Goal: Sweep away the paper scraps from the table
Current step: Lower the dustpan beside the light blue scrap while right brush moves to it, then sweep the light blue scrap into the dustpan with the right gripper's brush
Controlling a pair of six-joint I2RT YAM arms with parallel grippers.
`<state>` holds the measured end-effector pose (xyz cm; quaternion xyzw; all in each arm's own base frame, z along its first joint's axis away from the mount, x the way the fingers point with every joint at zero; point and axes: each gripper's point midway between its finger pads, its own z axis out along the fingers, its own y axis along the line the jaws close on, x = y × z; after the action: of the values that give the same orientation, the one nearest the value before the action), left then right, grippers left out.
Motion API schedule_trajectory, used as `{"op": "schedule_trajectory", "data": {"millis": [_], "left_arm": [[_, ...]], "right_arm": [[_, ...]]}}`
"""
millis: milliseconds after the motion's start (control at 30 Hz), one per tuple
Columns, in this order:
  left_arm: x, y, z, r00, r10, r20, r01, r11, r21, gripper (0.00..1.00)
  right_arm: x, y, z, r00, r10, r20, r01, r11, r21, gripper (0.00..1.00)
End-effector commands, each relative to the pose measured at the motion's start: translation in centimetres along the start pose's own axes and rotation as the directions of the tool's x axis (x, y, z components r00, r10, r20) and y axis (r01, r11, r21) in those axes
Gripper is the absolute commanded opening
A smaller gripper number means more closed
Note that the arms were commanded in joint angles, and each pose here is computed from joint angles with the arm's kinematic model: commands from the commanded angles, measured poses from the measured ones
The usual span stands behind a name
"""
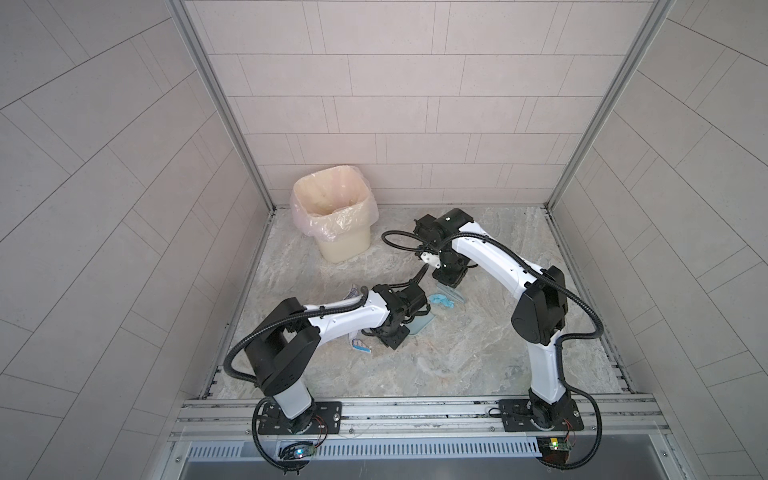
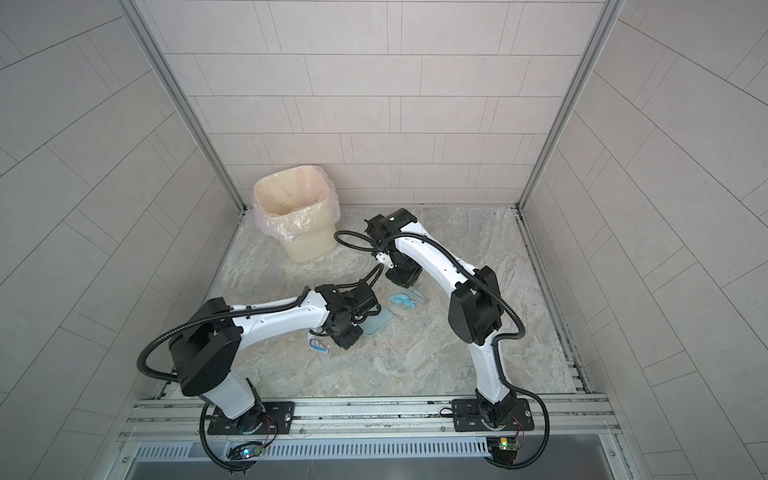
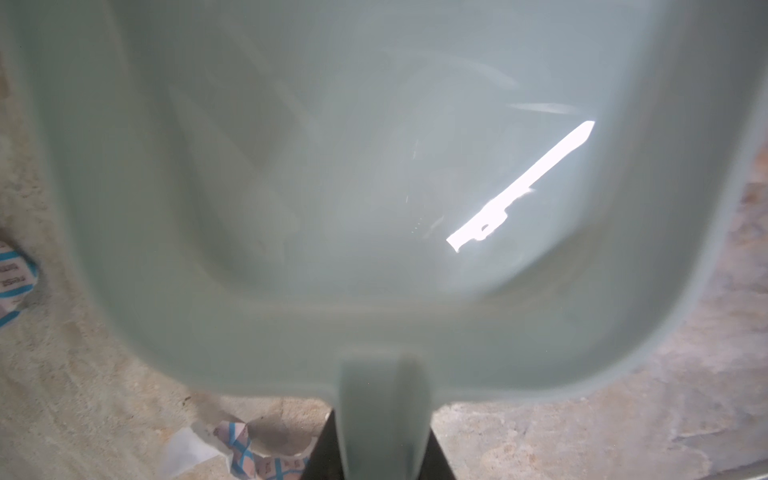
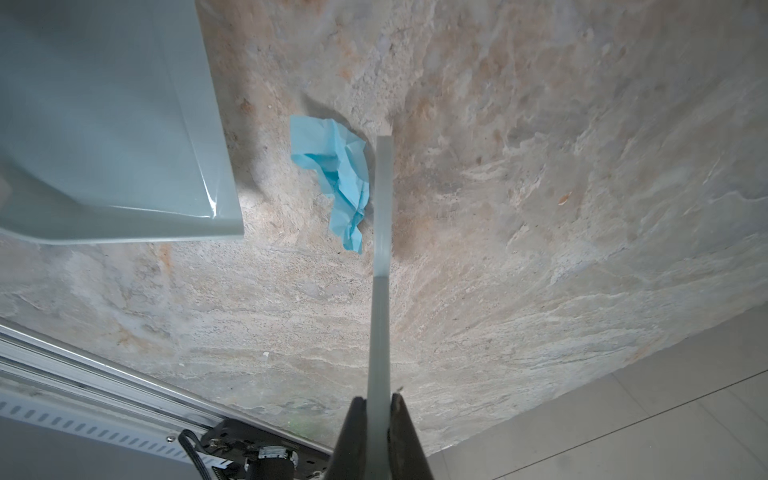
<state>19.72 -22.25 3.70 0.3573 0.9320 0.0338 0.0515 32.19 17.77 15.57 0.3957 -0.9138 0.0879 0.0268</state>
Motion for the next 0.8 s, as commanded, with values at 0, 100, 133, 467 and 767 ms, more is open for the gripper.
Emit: {"op": "schedule_trajectory", "data": {"millis": [0,100,133,467,767], "left_arm": [[-1.4,-0.8,0.0,0.999,0.03,0.024,-0.031,0.999,0.024,0.0],[-2.0,-1.0,0.2,0.999,0.048,0.024,-0.049,0.998,0.028,0.0],[-2.1,-1.1,0.2,0.998,0.055,0.024,-0.056,0.998,0.031,0.0],[-3.0,-1.8,0.8,0.996,0.086,0.004,-0.086,0.995,0.057,0.0],[-3.2,-2.1,1.7,0.996,0.087,-0.032,-0.085,0.994,0.067,0.0]], "right_arm": [[0.9,-0.5,-1.4,0.996,0.081,0.02,-0.08,0.996,-0.041,0.0],[0.9,-1.0,-1.5,0.995,0.097,0.013,-0.096,0.995,-0.033,0.0],[0.8,-1.1,-1.5,0.995,0.099,0.011,-0.099,0.995,-0.03,0.0],[0.4,-1.0,-1.0,0.995,0.102,-0.007,-0.102,0.994,-0.037,0.0],[0.4,-1.0,-0.5,0.995,0.097,-0.033,-0.098,0.995,-0.031,0.0]]}}
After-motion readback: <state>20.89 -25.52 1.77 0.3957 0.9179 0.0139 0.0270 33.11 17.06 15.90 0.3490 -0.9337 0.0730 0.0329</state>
